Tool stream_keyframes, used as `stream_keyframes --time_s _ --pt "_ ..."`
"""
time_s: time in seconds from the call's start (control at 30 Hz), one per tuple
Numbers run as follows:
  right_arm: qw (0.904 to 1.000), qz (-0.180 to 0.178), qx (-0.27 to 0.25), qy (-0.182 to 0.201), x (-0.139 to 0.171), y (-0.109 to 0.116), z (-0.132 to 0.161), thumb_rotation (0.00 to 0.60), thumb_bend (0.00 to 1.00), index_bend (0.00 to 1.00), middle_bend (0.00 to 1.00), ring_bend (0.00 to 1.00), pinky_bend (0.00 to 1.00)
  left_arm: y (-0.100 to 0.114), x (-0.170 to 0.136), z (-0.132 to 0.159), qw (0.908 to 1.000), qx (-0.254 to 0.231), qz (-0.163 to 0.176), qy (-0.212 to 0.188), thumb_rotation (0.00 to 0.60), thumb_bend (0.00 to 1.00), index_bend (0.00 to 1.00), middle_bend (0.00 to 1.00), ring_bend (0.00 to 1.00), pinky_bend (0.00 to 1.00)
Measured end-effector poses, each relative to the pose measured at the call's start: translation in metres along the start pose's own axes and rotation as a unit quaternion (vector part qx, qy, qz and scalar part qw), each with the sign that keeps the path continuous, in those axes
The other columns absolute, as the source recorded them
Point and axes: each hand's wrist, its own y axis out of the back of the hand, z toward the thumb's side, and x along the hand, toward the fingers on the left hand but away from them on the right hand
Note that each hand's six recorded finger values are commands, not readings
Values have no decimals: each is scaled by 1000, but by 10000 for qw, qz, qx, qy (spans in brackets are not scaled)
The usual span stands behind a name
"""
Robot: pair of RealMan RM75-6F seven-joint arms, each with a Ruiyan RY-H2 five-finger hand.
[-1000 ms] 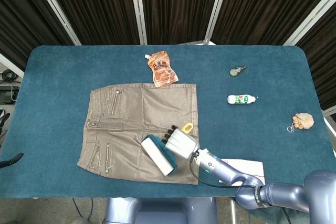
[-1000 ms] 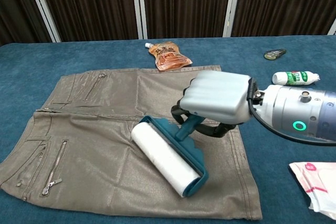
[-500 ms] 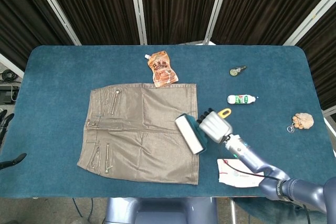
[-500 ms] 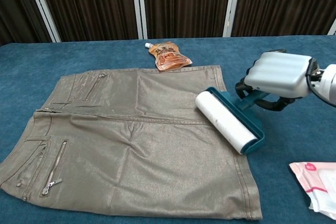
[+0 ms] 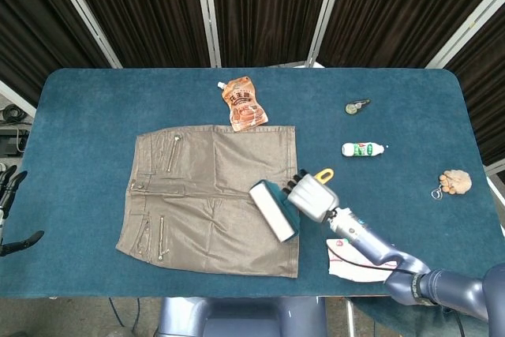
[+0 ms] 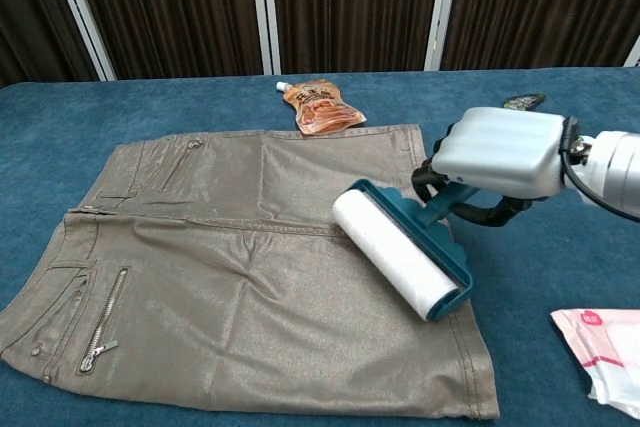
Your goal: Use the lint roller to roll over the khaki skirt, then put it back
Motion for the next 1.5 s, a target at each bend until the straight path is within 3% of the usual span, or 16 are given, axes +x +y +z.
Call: stream_keyframes --time_s 0.33,0.63,1.03,1.33,1.5 --pt "9972 -265 209 668 -20 33 68 600 725 416 521 386 396 6 -2 -6 9999 -78 73 35 600 0 0 0 0 0" --pt "9964 -235 481 651 -28 42 85 600 729 418 522 388 398 8 -3 -8 9999 -98 99 36 600 0 0 0 0 0" --pt "9950 439 878 -196 -8 -4 8 600 735 419 523 389 398 4 -2 -5 10000 -28 57 18 600 0 0 0 0 0" --pt "9872 1038 820 -891 28 -50 -59 600 737 419 523 390 399 -1 0 -1 10000 47 13 5 600 0 0 0 0 0" --pt "9839 1205 722 -1101 45 -64 -78 600 738 419 523 390 399 -1 -1 0 10000 54 8 -5 600 0 0 0 0 0"
